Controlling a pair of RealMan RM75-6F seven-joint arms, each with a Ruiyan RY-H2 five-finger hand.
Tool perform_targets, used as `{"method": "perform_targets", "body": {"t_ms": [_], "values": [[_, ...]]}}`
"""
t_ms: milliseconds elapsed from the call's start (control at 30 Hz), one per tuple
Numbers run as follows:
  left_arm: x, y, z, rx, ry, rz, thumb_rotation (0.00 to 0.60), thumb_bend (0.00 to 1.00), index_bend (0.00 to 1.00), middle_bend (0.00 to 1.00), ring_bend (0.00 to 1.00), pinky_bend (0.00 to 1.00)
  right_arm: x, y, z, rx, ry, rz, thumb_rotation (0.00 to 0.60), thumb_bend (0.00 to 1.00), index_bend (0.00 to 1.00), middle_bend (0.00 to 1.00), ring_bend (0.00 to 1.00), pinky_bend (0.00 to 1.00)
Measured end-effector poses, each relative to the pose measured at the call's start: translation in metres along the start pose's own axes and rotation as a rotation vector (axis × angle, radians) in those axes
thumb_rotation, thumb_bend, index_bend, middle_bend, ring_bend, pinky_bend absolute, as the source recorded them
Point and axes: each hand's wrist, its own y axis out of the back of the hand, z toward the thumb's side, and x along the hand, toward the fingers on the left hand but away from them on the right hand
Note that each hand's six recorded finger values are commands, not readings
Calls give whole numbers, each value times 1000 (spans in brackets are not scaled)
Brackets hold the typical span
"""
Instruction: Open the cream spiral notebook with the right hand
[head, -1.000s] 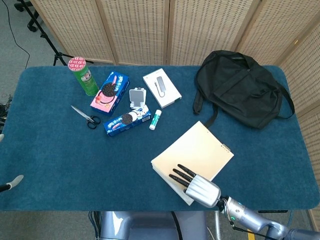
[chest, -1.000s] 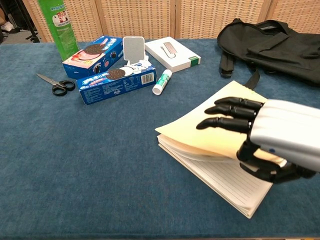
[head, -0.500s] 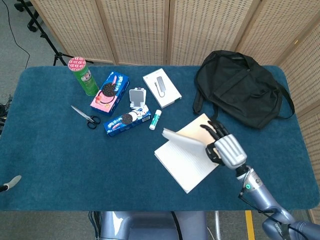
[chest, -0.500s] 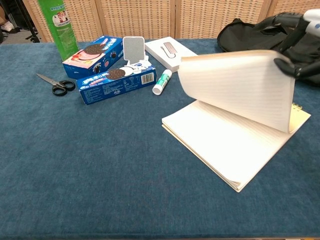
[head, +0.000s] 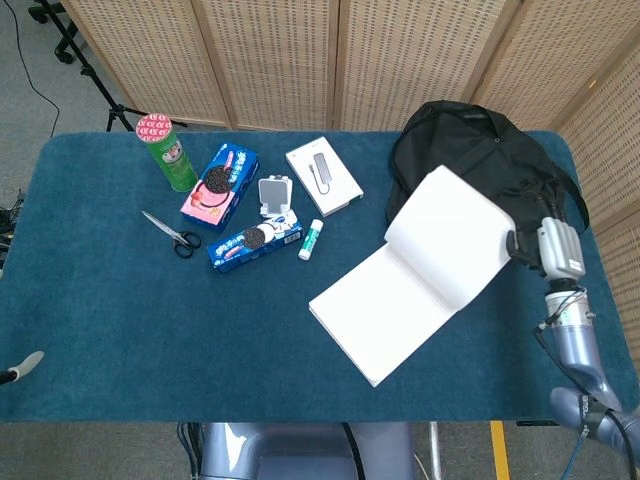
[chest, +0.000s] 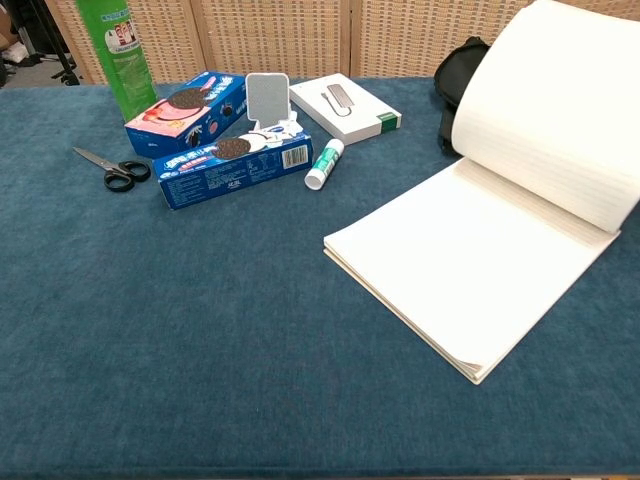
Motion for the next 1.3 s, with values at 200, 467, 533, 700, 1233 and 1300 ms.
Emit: {"method": "perform_targets", "body": {"t_ms": [200,467,533,700,1233,1300], "values": [[2,-3,0,8,10,-6,600,0,0,0,0,0,-12,16,-51,-67,-184,-61,600,301,142,0,0,1],[4,-5,2,14,20,-7,600,0,0,0,0,0,-17,14,-82,-73,-276,-63,600,0,0,0,0,0],[4,-5,2,15,19,-7,600,0,0,0,0,0,-19,21,-82,-54,-268,-103,600,0,0,0,0,0],[3,-4,2,11,17,-5,600,0,0,0,0,0,-20,38,-67,-28,-198,-180,600,0,0,0,0,0],[-8,1,1,12,3,26,600,0,0,0,0,0,89,55,46,155,344,-232,600,0,0,0,0,0],[-8,2,0,19,6,33,600,0,0,0,0,0,108,49,52,172,369,-214,600,0,0,0,0,0]]}}
